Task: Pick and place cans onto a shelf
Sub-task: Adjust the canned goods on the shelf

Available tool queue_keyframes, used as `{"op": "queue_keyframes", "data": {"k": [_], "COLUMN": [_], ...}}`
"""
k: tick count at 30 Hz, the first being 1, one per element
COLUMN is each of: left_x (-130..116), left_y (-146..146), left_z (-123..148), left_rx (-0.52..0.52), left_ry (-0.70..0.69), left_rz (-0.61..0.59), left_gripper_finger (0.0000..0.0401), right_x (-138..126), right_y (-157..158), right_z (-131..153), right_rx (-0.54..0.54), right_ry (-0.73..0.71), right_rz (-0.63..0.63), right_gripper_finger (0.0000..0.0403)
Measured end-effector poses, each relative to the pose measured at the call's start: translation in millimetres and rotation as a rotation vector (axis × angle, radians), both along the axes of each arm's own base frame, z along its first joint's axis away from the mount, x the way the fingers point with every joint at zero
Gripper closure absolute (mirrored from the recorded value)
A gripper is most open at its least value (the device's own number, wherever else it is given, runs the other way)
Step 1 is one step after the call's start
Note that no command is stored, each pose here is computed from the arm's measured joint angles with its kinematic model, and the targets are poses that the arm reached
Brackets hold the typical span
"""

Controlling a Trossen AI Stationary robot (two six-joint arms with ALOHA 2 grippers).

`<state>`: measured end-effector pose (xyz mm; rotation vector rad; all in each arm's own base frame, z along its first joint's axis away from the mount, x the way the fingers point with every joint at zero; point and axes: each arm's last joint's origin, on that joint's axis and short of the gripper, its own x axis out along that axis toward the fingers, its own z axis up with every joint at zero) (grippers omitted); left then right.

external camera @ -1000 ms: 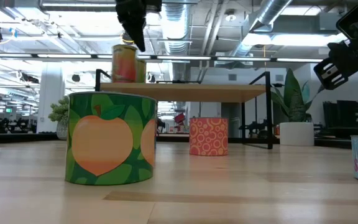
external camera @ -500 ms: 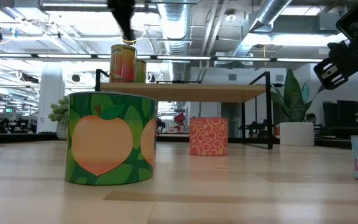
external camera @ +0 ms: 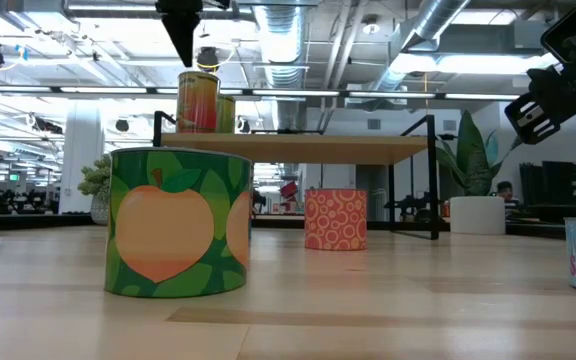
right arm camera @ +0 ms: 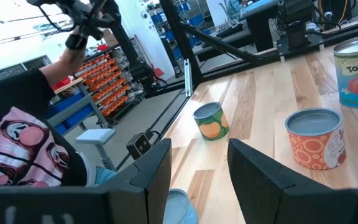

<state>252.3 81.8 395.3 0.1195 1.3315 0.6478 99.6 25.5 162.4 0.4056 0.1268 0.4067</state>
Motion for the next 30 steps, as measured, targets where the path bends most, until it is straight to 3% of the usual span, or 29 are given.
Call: {"op": "queue_keyframes", "data": {"k": [4, 8, 13, 18, 24, 30], "left_x": [-14, -38, -53, -41, -29, -22], "left_y": [3, -1, -6, -3, 1, 2], "left_z": [10, 6, -18, -37, -44, -43], "left_rx": [0.077, 0.001, -0.044, -0.038, -0.050, -0.069], "left_ry": [-0.069, -0.107, -0.041, -0.051, -0.035, -0.112], "left_rz": [0.120, 0.169, 0.182, 0.149, 0.118, 0.107], "left_gripper_finger": [0.0401, 0.0401, 0.0401, 0.0401, 0.0401, 0.0401], "right_x": [0, 0, 0, 0, 0, 0], "right_y": [0, 0, 0, 0, 0, 0], "right_z": [0, 0, 0, 0, 0, 0], "right_rx": [0.000, 0.000, 0.000, 0.000, 0.000, 0.000], "right_ry": [0.000, 0.000, 0.000, 0.000, 0.000, 0.000], "right_rz": [0.000, 0.000, 0.000, 0.000, 0.000, 0.000], "right_gripper_finger": [0.0221, 0.0221, 0.0221, 0.0221, 0.0221, 0.0221]}}
